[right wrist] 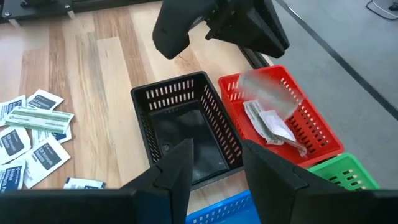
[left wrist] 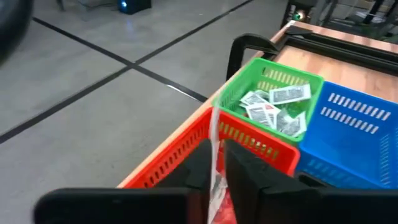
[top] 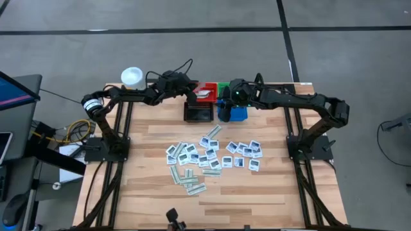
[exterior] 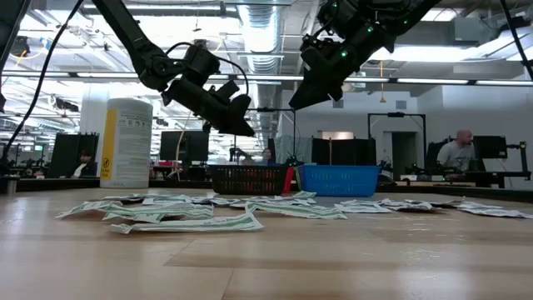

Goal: Pick & Place First Aid Supplies
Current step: Put the bandage into the red basket

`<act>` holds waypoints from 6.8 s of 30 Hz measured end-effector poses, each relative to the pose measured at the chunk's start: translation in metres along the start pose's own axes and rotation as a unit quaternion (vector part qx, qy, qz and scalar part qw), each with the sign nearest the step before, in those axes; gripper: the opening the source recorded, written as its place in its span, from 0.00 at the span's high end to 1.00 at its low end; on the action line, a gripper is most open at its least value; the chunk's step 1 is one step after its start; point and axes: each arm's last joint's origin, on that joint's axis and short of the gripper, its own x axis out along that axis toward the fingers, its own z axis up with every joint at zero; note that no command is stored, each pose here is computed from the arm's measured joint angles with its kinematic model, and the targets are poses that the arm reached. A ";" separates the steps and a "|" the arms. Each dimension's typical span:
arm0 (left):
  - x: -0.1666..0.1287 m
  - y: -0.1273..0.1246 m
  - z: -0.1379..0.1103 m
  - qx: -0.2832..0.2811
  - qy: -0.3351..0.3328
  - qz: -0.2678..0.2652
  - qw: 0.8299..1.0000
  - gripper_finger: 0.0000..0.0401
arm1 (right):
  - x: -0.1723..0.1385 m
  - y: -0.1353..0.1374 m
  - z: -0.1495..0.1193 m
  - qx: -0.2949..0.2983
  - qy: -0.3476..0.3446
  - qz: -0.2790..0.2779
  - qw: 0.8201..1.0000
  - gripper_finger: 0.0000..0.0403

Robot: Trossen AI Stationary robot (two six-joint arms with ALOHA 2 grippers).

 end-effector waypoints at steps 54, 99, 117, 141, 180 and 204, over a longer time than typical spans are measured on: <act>-0.168 -0.207 -0.048 -0.145 0.089 -0.220 0.960 0.71 | 0.001 0.231 -0.126 -0.094 0.103 0.226 0.964 0.71; -0.195 -0.234 -0.051 -0.223 0.068 -0.234 0.944 0.71 | -0.030 0.254 -0.107 -0.055 0.025 0.143 0.988 1.00; -0.185 -0.227 -0.038 -0.373 0.047 -0.222 0.900 0.71 | -0.041 0.246 -0.071 -0.087 -0.032 0.097 0.991 1.00; -0.170 -0.234 -0.048 -0.399 0.041 -0.205 0.893 0.71 | -0.040 0.242 -0.071 -0.102 -0.032 0.061 0.992 1.00; -0.106 -0.173 -0.030 -0.367 -0.006 -0.191 0.911 0.99 | -0.003 0.181 -0.053 -0.125 0.003 -0.018 0.992 0.66; -0.044 -0.026 0.022 -0.159 -0.121 -0.050 0.979 0.97 | 0.042 0.035 -0.046 -0.173 0.084 -0.061 0.980 0.68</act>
